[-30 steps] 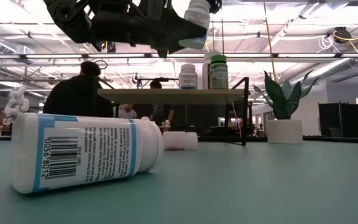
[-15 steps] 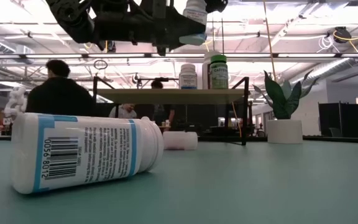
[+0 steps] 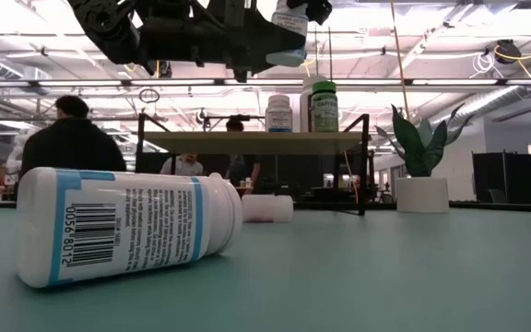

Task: Pick and place medicine bottles onto shelf by color
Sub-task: Put the right blue white medicine bottle on the shelf

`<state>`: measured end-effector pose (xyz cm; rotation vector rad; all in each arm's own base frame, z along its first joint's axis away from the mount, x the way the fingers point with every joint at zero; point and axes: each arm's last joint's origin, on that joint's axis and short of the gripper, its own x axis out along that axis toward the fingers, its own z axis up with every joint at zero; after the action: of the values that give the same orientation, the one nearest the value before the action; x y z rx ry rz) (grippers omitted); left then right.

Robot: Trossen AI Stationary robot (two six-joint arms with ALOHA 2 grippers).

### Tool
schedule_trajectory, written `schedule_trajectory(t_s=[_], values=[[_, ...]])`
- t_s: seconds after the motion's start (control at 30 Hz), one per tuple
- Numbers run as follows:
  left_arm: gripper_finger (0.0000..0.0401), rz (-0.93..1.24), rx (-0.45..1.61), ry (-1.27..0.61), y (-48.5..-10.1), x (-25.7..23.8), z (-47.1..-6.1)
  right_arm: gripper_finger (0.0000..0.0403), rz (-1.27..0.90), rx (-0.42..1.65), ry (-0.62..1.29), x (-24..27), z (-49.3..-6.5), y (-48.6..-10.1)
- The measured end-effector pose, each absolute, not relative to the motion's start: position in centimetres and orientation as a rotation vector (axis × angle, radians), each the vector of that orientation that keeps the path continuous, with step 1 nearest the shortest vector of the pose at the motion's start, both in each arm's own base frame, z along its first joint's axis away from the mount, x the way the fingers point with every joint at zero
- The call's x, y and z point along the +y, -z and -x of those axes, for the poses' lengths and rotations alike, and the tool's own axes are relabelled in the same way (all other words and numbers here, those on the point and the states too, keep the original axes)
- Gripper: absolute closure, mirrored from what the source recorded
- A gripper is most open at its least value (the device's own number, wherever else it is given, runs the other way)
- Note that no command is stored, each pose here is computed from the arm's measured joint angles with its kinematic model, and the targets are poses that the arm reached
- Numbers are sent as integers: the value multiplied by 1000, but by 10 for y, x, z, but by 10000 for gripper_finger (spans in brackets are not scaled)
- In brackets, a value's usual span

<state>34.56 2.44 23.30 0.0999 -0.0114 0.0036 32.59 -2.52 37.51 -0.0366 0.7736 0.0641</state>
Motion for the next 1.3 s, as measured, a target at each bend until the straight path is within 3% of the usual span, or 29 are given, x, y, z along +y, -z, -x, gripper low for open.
schedule_trajectory(t_s=[0.23,0.4,0.53,0.7,0.93,1.3], values=[[210,-81,-9,-42,-233,25,-346,240,48,773,-63,-27,-326,-375],[135,-52,49,-100,-227,27,-345,229,123,769,-26,-30,-324,-382],[72,-72,176,-334,-223,35,-338,222,225,784,118,-49,-322,-384],[29,-48,267,-462,-213,38,-335,228,227,823,159,-86,-325,-373],[27,-51,252,-470,-216,40,-335,224,272,842,209,-129,-347,-345],[49,-72,285,-484,-213,44,-333,223,237,950,165,-140,-359,-322]])
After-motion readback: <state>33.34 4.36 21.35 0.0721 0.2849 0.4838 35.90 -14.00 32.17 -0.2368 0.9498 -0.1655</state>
